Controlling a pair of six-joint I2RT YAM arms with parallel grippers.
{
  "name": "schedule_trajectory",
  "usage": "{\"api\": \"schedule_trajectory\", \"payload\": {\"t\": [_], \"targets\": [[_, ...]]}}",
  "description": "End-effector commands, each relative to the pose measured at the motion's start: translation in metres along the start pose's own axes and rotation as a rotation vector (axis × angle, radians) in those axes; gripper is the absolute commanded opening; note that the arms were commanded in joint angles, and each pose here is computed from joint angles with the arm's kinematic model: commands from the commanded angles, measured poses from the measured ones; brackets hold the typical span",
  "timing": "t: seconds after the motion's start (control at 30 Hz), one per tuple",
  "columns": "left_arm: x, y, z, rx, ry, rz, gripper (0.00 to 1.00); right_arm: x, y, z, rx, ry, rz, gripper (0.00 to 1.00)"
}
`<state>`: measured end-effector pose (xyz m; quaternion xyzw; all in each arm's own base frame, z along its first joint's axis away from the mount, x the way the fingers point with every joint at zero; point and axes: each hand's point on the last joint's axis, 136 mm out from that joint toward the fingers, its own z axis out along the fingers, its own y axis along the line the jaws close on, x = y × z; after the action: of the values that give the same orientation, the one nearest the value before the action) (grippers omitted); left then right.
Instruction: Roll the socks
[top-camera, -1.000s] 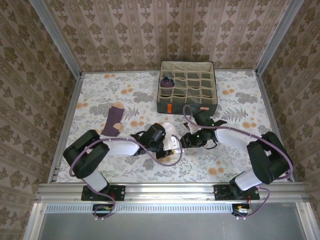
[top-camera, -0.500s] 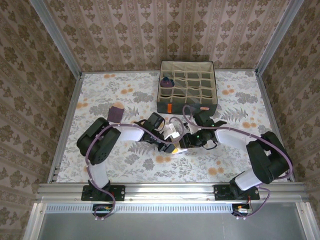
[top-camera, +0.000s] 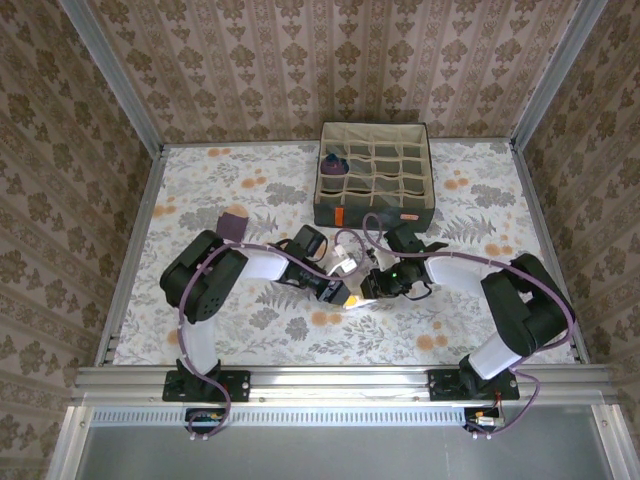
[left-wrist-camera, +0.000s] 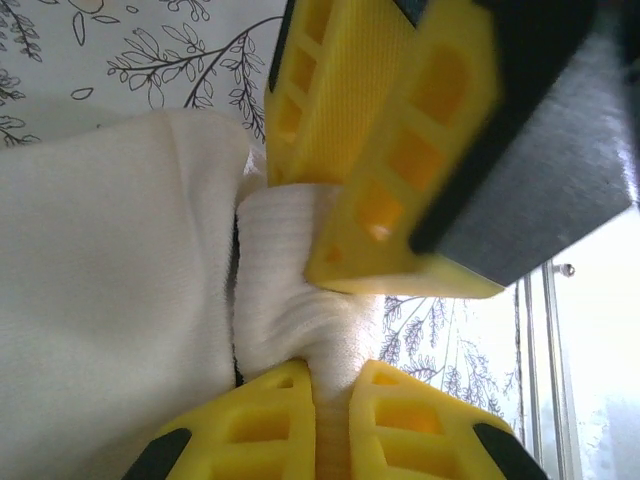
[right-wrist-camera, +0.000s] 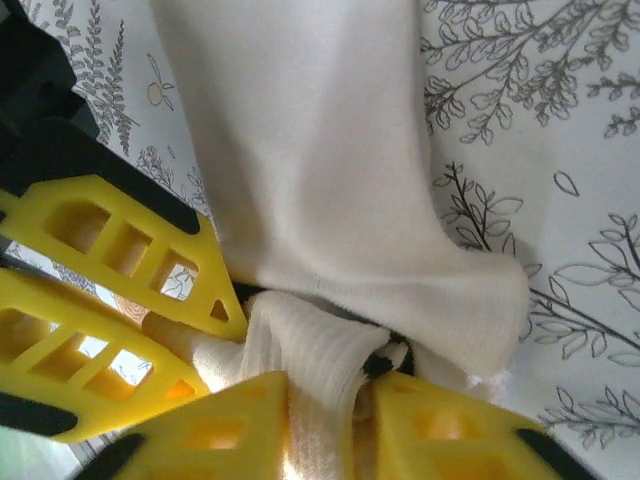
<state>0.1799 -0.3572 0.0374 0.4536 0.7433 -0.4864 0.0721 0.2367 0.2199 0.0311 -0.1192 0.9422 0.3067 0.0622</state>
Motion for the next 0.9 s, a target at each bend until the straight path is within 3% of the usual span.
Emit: {"api": "schedule_trajectory", "payload": {"t": [0.0, 0.13, 0.33, 0.47, 0.63, 0.87], "targets": [[0.015, 0.01, -0.003, -0.113, 0.035, 0.026, 0.0, 0.013, -0.008, 0.006, 0.018, 0.049, 0.056, 0.11], [0.007, 0.003, -0.011, -0.238, 0.012, 0.224, 0.07, 0.016, -0.014, 0.009, 0.045, 0.059, 0.109, 0.05], [-0.012, -0.012, -0.03, -0.505, -0.093, 0.593, 0.31, 0.02, -0.018, 0.011, 0.059, 0.068, 0.14, 0.04], [-0.014, -0.024, -0.039, -0.636, -0.163, 0.759, 0.42, 0.02, -0.018, 0.011, 0.062, 0.071, 0.145, 0.04], [-0.015, -0.027, -0.031, -0.714, -0.134, 0.845, 0.47, 0.02, -0.018, 0.012, 0.063, 0.074, 0.151, 0.04], [-0.012, -0.014, -0.008, -0.729, -0.071, 0.847, 0.47, 0.021, -0.016, 0.012, 0.057, 0.082, 0.155, 0.04]]}}
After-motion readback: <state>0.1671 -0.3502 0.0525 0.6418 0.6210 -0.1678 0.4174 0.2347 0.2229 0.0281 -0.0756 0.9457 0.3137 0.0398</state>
